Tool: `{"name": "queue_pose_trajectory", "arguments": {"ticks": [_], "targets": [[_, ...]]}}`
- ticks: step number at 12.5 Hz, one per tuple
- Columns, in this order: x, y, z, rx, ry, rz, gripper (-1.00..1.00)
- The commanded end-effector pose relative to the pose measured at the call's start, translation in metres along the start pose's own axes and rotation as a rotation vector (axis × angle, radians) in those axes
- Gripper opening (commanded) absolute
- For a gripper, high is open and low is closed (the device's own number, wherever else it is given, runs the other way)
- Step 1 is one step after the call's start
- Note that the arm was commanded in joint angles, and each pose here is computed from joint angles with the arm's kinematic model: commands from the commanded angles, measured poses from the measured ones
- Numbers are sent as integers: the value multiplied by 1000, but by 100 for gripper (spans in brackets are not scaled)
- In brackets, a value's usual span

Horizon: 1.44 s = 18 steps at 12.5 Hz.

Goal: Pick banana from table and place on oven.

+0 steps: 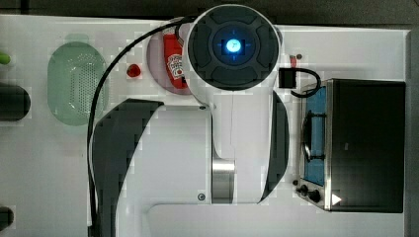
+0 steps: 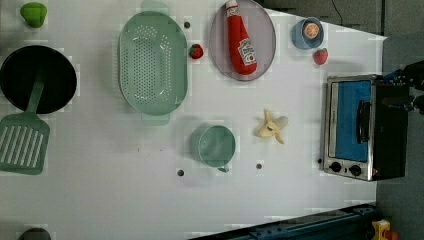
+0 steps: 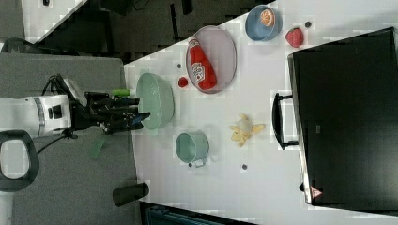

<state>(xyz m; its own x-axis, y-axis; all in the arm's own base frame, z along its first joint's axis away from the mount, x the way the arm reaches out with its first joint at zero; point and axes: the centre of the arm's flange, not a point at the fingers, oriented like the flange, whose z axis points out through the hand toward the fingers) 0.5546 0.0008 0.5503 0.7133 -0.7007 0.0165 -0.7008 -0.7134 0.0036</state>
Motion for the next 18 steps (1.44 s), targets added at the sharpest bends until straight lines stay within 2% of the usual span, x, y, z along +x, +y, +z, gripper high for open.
{"name": "queue_pose_trajectory", "arguments": {"ticks": [1,3,8,10,15,18], "targets": [[-79,109,-53,30,-20,213,59],[-79,109,-52,28,-21,213,99],[-68,98,-7,13,-33,214,100],[-63,91,39,-5,-47,214,100],[-45,74,173,11,-23,222,100],[-42,71,249,-19,-41,224,100]]}}
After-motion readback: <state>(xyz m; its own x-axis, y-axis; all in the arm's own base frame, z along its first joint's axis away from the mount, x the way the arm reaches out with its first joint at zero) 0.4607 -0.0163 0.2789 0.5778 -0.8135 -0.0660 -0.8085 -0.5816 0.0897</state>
